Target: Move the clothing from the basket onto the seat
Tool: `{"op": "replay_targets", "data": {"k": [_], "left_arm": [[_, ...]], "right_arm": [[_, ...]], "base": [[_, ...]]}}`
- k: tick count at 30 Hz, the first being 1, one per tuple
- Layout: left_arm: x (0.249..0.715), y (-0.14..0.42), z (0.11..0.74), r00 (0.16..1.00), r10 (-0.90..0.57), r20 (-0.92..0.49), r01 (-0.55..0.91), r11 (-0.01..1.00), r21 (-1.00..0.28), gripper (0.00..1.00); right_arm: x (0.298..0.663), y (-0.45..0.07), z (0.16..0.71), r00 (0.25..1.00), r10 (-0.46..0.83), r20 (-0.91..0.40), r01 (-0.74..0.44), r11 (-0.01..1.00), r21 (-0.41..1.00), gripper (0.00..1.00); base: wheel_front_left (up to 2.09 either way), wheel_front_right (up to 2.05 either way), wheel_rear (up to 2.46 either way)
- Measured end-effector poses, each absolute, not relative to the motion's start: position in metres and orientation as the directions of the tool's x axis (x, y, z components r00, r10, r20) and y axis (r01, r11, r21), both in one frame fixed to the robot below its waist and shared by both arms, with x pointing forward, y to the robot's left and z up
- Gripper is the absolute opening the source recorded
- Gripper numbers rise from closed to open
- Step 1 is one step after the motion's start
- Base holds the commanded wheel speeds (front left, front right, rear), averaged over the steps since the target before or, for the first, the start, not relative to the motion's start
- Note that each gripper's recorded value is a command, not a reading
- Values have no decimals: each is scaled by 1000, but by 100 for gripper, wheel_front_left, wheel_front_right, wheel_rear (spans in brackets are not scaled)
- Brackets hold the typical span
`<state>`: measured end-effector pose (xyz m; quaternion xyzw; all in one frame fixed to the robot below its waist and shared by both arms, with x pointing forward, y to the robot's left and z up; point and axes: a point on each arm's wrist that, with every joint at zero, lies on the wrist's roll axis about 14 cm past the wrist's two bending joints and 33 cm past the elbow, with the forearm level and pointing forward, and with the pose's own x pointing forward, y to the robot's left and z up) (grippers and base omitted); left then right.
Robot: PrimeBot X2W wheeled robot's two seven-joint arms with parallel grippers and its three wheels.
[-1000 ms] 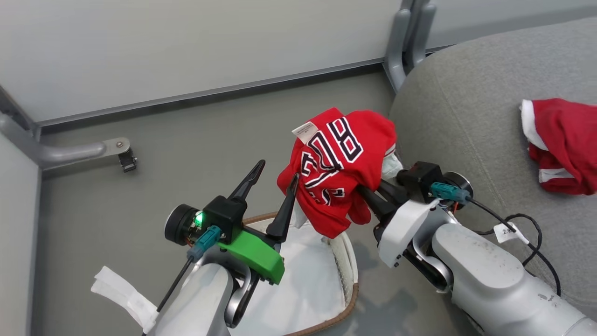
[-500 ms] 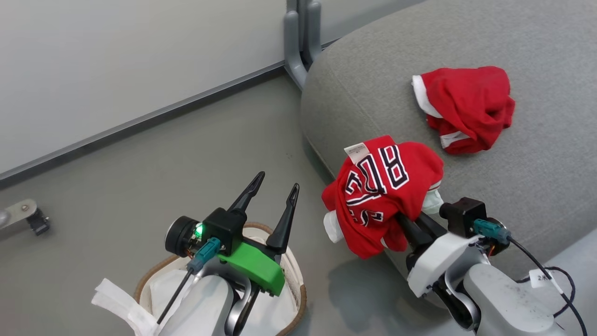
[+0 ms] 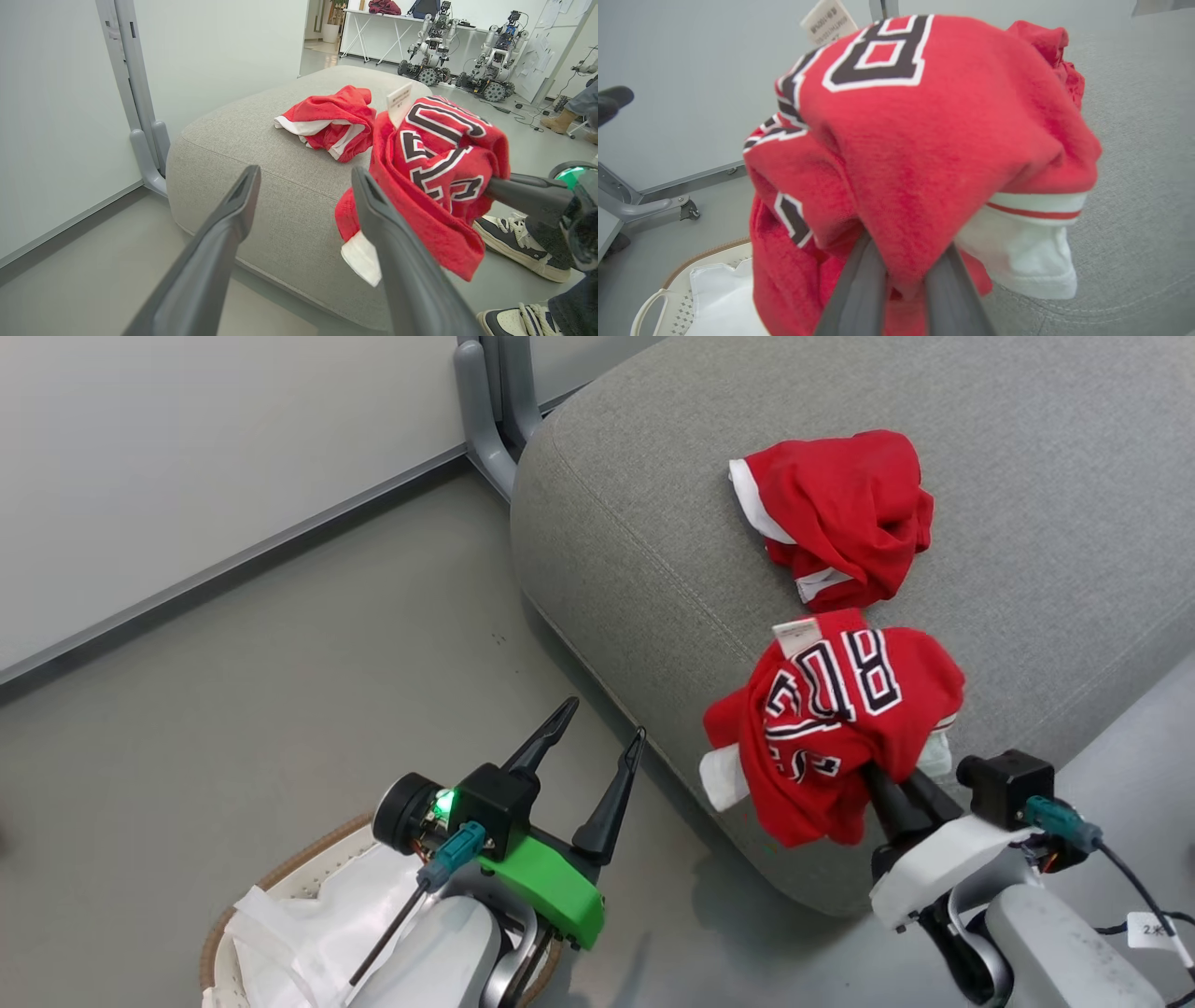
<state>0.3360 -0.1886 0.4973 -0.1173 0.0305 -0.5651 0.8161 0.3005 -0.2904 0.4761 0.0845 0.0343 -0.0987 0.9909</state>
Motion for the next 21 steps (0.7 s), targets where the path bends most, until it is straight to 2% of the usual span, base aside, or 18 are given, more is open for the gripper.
{"op": "replay_targets", "data": {"k": [5,10,14,21], "left_arm": [[337,-187,486,363,-930,61,906,337,-254,100],[347,-177,467,386,-922,22,891,366,-269,100],[356,-169,454,401,-916,-1,881,386,-273,100],[381,-147,426,436,-898,-50,860,433,-270,100]], "right_arm": [[317,-319,502,977,-208,-37,210,976,62,0],[348,-352,546,981,-194,22,195,973,-123,0],[372,-385,583,974,-219,65,228,944,-238,0],[418,-427,610,950,-304,65,310,905,-293,0]], "base": [[0,0,0],[0,0,0],[0,0,0],[0,0,0]]}}
